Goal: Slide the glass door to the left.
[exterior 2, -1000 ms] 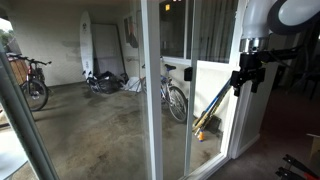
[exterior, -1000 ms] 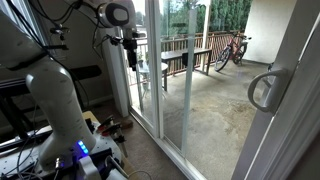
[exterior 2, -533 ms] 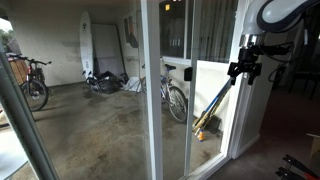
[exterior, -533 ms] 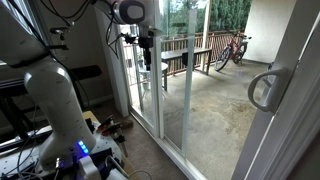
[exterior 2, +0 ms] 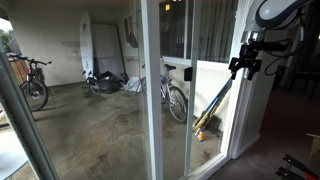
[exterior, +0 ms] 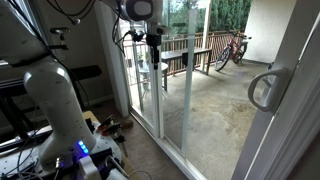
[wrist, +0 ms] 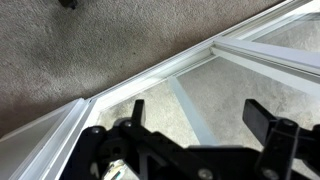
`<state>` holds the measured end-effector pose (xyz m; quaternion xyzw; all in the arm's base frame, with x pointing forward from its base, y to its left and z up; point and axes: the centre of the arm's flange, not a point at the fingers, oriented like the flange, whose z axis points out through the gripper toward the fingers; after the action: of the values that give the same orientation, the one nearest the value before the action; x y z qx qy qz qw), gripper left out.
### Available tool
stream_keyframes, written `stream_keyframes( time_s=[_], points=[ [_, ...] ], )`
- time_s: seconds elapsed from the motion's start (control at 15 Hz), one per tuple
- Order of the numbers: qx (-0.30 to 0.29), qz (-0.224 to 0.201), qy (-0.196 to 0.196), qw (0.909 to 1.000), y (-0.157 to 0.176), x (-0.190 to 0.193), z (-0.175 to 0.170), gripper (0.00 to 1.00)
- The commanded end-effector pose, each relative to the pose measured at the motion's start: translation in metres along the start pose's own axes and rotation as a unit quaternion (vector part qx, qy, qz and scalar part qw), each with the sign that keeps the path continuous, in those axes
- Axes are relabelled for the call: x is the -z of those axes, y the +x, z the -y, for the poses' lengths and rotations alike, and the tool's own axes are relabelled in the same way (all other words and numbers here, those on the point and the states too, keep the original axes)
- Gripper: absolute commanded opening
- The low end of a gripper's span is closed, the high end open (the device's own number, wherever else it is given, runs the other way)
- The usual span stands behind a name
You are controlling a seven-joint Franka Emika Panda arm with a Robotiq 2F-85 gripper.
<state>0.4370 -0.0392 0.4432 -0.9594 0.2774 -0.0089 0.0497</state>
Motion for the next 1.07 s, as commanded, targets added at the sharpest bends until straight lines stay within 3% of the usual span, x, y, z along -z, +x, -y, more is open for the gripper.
stream_keyframes(
  time_s=[0.0,0.4,0.67,0.73,1.0],
  points=[
    [0.011,0.02,0.0,0.9997,0.026,0.004,-0.018,1.0],
    [-0.006,0.051,0.0,0.9987,0.061,0.005,-0.065,1.0],
    [-0.002,0.073,-0.011,0.9973,0.066,-0.004,-0.059,1.0],
    [-0.016,0.056,-0.005,0.9983,0.06,-0.003,-0.065,1.0],
    [-0.016,0.058,-0.006,0.9982,0.061,-0.005,-0.064,1.0]
  ],
)
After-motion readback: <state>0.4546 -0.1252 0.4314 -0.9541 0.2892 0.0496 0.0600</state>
